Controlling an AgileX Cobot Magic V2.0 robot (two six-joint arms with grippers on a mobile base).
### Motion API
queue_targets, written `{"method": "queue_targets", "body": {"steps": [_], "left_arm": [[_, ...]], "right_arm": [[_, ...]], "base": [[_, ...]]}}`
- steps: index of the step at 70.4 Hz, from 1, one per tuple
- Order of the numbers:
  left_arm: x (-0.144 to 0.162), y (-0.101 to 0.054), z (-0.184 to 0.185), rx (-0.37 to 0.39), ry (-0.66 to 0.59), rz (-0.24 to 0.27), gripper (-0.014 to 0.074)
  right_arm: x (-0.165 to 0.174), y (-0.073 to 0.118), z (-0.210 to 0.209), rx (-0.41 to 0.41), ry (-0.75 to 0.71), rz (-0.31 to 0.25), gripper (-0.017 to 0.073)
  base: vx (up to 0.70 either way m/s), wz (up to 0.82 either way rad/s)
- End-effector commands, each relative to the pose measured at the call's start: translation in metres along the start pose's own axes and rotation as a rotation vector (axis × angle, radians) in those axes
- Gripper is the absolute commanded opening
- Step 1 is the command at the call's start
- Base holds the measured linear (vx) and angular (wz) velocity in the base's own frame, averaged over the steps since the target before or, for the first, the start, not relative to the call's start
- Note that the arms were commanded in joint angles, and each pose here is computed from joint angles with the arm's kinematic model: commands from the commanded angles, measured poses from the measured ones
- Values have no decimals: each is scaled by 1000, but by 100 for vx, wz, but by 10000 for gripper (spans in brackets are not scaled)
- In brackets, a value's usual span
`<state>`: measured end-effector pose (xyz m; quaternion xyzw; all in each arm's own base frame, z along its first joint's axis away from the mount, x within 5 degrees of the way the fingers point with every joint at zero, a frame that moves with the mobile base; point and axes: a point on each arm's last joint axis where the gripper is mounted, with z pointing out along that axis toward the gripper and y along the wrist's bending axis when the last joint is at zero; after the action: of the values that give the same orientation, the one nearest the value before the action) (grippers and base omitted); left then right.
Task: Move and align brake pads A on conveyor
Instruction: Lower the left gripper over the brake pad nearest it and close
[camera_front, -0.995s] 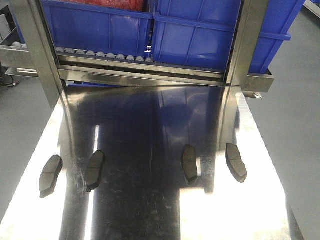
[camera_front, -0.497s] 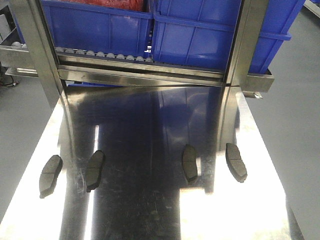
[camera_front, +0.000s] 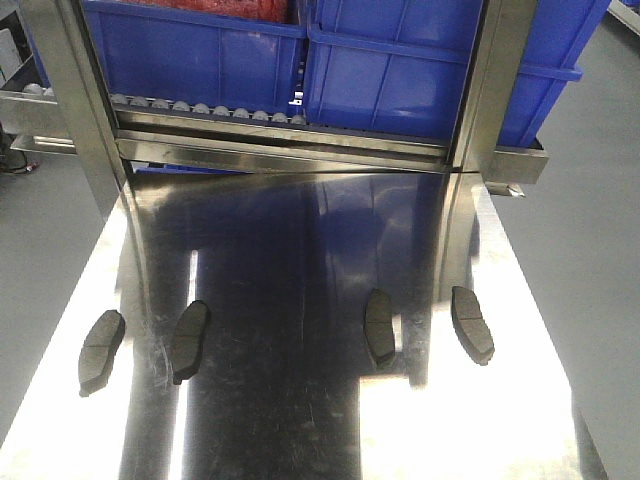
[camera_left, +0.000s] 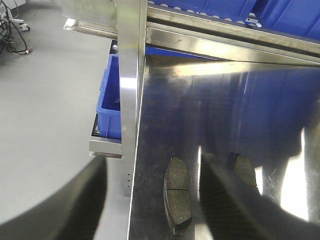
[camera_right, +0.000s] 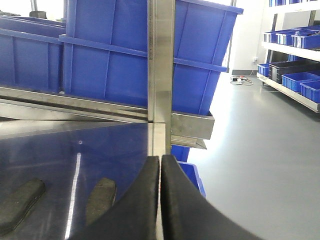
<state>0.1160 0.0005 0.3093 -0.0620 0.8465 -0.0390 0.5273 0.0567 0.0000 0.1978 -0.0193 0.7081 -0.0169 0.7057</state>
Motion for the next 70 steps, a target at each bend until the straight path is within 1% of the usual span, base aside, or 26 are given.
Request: {"method": "queue_targets", "body": {"steps": [1, 3, 4, 5, 6, 8, 12, 16, 20, 24, 28, 33, 41, 47, 52, 56, 70], "left_arm": [[-15, -3, -4, 19, -74, 6, 479], [-15, -3, -5, 17, -64, 28, 480], [-15, -3, -5, 18, -66, 28, 479], [-17, -4, -6, 16, -56, 50, 479], [-17, -4, -6, 16, -53, 55, 479], [-19, -4, -6, 14, -27, 80, 478], [-27, -5, -3, 12, 16, 111, 478], [-36, -7, 3, 14, 77, 116, 478], [-44, -10, 8, 24, 118, 109, 478], [-52, -12, 21, 38, 179, 102, 478], [-56, -14, 33, 47, 242, 117, 478], [-62, -17, 50, 62, 316, 121, 478], [-65, -25, 83, 101, 441, 138, 478], [-62, -32, 107, 124, 522, 154, 478], [-56, -36, 128, 127, 587, 170, 472], [-48, -39, 147, 129, 650, 174, 468], [-23, -38, 195, 114, 809, 168, 468]], "right_arm": [[-6, 0, -1, 4, -85, -5, -10], [-6, 0, -1, 4, -85, -5, -10], [-6, 0, -1, 4, -85, -5, -10], [-6, 0, -1, 4, -85, -5, -10], [-6, 0, -1, 4, -85, -5, -10], [-6, 0, -1, 4, -85, -5, -10], [-6, 0, -1, 4, -85, -5, -10], [-6, 0, -1, 4, -85, -5, -10], [-6, 0, -1, 4, -85, -5, -10], [-6, 0, -1, 4, -85, -5, -10], [-6, 0, -1, 4, -85, -5, -10], [-6, 0, -1, 4, -85, -5, -10], [-6, 0, -1, 4, -85, -5, -10], [-6, 0, -1, 4, -85, -5, -10], [-6, 0, -1, 4, -85, -5, -10], [-6, 0, -1, 4, -85, -5, -10], [-6, 0, -1, 4, -85, -5, -10]], "base": [[0, 0], [0, 0], [0, 0], [0, 0], [0, 0], [0, 0], [0, 0], [0, 0], [0, 0], [0, 0], [0, 0], [0, 0], [0, 0], [0, 0], [0, 0], [0, 0], [0, 0]]}}
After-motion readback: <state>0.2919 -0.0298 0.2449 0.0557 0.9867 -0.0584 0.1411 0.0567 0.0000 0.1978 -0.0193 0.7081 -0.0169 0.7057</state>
